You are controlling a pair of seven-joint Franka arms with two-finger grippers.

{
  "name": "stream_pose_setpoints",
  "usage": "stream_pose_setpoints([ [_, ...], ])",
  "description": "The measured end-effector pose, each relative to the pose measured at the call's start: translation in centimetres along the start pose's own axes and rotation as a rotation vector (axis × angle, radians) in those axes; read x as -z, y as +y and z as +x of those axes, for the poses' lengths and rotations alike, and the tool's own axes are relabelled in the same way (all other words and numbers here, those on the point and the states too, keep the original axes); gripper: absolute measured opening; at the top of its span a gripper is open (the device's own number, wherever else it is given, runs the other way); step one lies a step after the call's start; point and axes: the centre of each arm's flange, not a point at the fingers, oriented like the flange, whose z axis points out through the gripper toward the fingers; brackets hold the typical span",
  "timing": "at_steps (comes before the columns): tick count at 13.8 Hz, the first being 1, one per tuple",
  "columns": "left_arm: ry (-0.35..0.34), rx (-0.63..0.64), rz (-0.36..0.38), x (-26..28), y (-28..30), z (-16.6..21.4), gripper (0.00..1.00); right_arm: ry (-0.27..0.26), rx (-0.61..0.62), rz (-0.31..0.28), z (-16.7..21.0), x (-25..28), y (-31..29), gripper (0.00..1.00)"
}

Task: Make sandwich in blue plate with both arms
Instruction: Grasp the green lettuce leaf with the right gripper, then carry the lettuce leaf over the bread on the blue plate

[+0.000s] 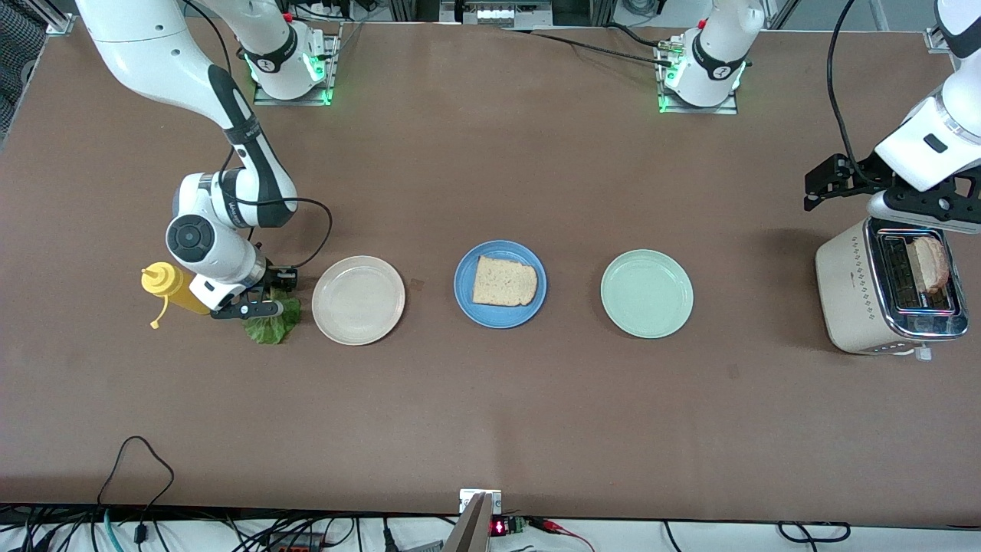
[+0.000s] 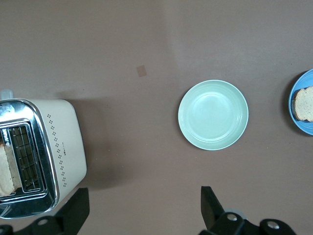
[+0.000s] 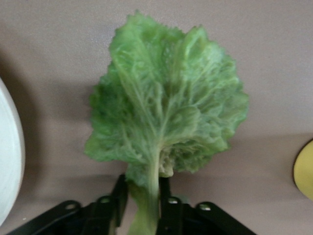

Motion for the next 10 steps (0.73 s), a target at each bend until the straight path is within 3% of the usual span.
stream_pose_setpoints([
  [1,0.0,-0.002,0.0,0.0,0.1,0.0,1.0,0.002,0.0,0.0,0.1,0.1,0.0,0.18],
  [4,0.0,-0.007,0.0,0.0,0.4,0.0,1.0,0.045,0.0,0.002,1.4,2.0,0.0,0.09],
  [8,0.001,-0.008,0.0,0.0,0.5,0.1,1.0,0.119,0.083,0.015,3.4,10.5,-0.8,0.09],
  [10,0.004,-0.012,0.0,0.2,0.7,0.1,1.0,0.12,0.175,0.026,4.0,15.8,-3.9,0.09],
])
